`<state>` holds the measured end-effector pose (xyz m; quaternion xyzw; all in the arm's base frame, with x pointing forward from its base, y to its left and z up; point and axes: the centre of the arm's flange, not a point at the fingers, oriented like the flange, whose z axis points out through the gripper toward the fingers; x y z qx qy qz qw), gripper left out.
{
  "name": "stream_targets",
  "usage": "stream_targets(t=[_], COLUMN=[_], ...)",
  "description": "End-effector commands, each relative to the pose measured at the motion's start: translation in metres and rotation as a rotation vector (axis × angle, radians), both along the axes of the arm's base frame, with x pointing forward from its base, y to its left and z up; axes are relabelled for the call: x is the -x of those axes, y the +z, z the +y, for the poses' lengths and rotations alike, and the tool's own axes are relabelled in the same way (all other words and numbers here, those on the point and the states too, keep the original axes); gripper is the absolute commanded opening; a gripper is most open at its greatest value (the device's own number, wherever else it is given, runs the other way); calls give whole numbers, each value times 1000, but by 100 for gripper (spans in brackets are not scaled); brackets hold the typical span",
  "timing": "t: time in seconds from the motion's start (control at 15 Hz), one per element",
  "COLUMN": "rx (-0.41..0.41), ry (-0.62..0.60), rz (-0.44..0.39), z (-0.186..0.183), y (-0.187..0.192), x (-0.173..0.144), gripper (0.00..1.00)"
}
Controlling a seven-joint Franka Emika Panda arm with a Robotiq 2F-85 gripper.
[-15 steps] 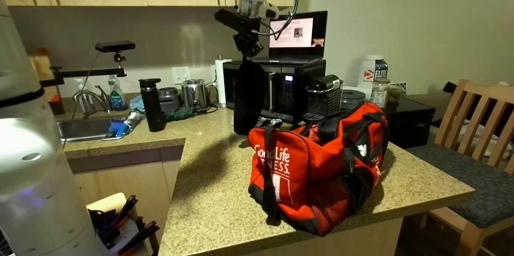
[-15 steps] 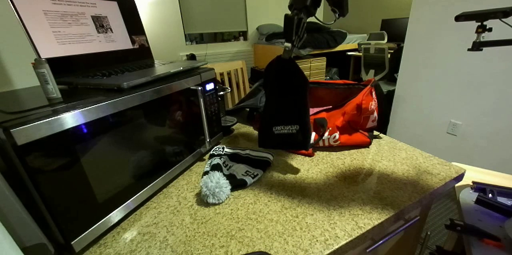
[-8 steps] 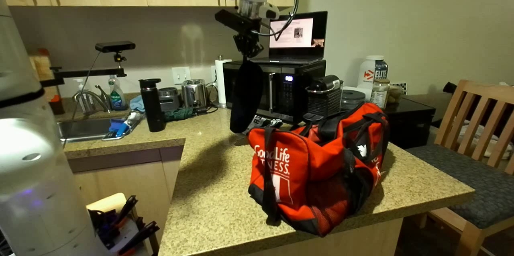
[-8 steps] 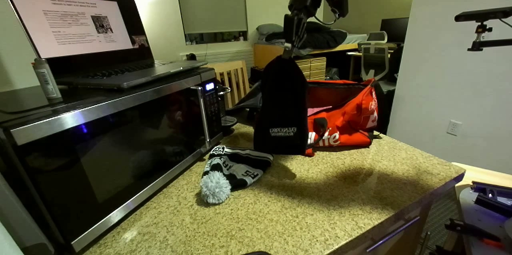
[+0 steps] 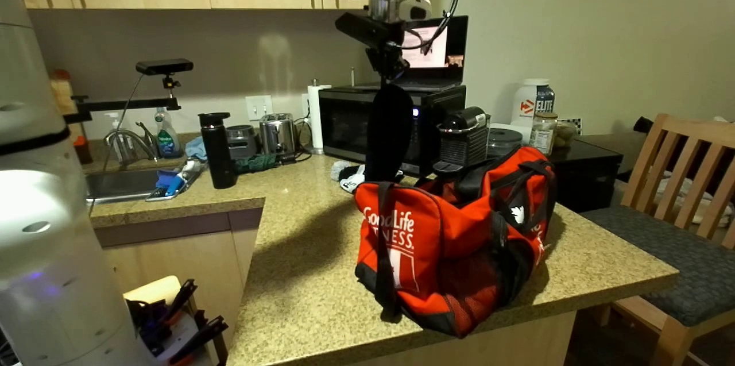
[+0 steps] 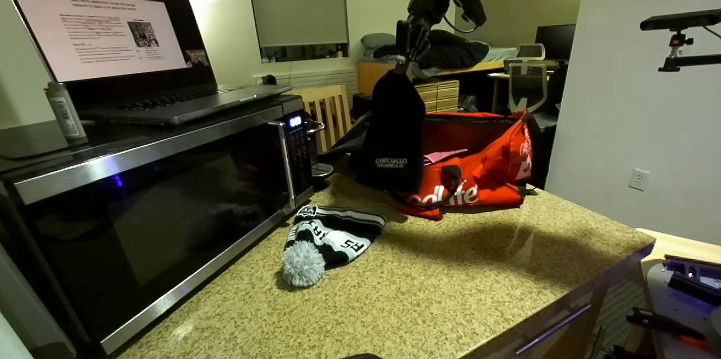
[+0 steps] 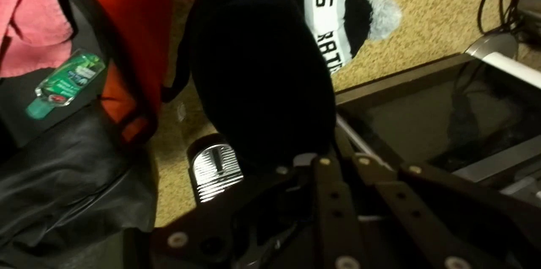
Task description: Put the head sock in the orange bag
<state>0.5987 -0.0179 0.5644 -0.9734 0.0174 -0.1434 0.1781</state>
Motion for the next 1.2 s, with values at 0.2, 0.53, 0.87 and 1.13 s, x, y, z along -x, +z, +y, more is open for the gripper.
stream_targets(t=[0.2, 0.53, 0.87, 1.13], rx=[80, 132, 152, 163], ry=[-208, -350, -465, -531], rz=[-85, -121, -121, -106], z=[-67, -103, -129, -144], y=[9, 19, 28, 28], x=[-46, -61, -62, -54], gripper=[3, 3, 4, 4])
